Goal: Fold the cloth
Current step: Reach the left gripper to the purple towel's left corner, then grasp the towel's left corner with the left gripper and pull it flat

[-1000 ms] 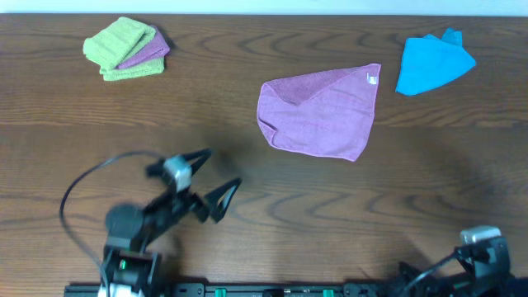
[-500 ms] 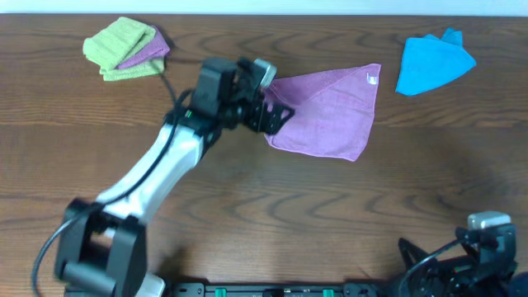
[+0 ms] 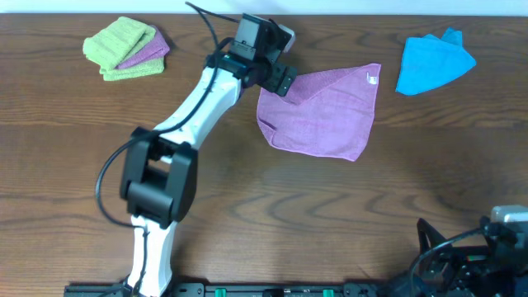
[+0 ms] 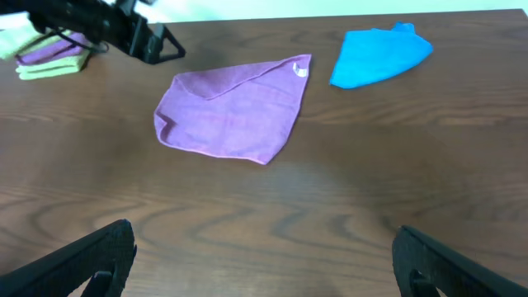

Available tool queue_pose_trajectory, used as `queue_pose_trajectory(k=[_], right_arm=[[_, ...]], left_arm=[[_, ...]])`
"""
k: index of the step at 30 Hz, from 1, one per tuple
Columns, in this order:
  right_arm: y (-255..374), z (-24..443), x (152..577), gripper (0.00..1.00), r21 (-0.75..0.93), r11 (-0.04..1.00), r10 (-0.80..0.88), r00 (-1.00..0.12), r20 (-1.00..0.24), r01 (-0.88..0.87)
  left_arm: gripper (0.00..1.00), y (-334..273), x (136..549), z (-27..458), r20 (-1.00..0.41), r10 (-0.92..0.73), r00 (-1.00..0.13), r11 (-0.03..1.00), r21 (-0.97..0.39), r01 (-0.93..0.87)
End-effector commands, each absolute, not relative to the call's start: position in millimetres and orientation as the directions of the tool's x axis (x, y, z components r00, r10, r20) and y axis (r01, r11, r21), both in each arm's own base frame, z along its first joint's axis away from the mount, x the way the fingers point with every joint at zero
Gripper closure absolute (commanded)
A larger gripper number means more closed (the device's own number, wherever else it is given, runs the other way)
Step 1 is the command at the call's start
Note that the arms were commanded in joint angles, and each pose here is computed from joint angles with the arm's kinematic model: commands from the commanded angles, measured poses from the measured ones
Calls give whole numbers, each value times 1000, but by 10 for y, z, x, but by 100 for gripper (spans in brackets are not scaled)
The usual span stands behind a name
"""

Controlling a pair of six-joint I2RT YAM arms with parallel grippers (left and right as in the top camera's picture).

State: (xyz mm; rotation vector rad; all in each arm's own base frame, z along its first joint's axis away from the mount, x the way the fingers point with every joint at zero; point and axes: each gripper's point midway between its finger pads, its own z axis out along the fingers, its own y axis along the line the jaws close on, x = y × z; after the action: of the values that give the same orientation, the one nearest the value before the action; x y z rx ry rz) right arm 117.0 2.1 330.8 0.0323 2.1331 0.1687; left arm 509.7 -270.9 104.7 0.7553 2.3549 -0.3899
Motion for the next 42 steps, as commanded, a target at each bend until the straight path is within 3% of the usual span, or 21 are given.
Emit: queue_pose_trajectory(k=[1, 5, 9, 10, 13, 16, 20, 28, 32, 34, 36, 42], right_arm=[[-44, 3320, 1187, 1, 131, 991, 112, -526, -843, 2], [-44, 3319, 1186, 1, 130, 991, 112, -527, -843, 2], [-47, 3305, 1178, 1, 128, 992, 109, -532, -840, 1], [-49, 3296, 1173, 1, 126, 992, 107, -536, -838, 1], [-54, 3278, 1162, 1, 121, 993, 103, -543, -834, 2], [-38, 3270, 1155, 1, 125, 992, 101, -548, -831, -6], [-43, 3259, 1148, 1, 121, 993, 98, -552, -828, -6], [-54, 3224, 1126, 1, 110, 994, 87, -565, -820, -7], [-52, 3217, 1121, 1, 109, 994, 85, -568, -819, -9], [-52, 3217, 1121, 1, 95, 995, 67, -568, -820, -19], [-52, 3218, 1122, 1, 85, 996, 55, -567, -822, -26], [-64, 3204, 1113, 1, 67, 997, 38, -572, -820, -30]], left_arm=[[5, -2624, 5198, 847, -593, 512, -621, 802, 71, 593], [5, -2513, 5128, 710, -504, 619, -603, 765, 213, 607], [0, -2599, 5089, 717, -511, 623, -592, 756, 197, 625], [5, -2637, 5071, 715, -514, 624, -589, 751, 186, 634], [6, -2720, 4994, 695, -508, 635, -582, 735, 164, 658], [6, -2729, 4835, 617, -441, 707, -553, 675, 189, 713], [3, -2672, 4777, 585, -388, 731, -561, 668, 242, 703], [4, -2861, 4692, 596, -400, 740, -540, 653, 240, 718], [0, -2951, 4736, 627, -416, 774, -477, 607, 274, 746], [12, -2995, 4837, 682, -450, 775, -443, 599, 298, 743], [16, -3027, 4890, 712, -467, 781, -415, 586, 316, 746], [16, -3042, 4828, 639, -424, 848, -319, 476, 341, 811]])
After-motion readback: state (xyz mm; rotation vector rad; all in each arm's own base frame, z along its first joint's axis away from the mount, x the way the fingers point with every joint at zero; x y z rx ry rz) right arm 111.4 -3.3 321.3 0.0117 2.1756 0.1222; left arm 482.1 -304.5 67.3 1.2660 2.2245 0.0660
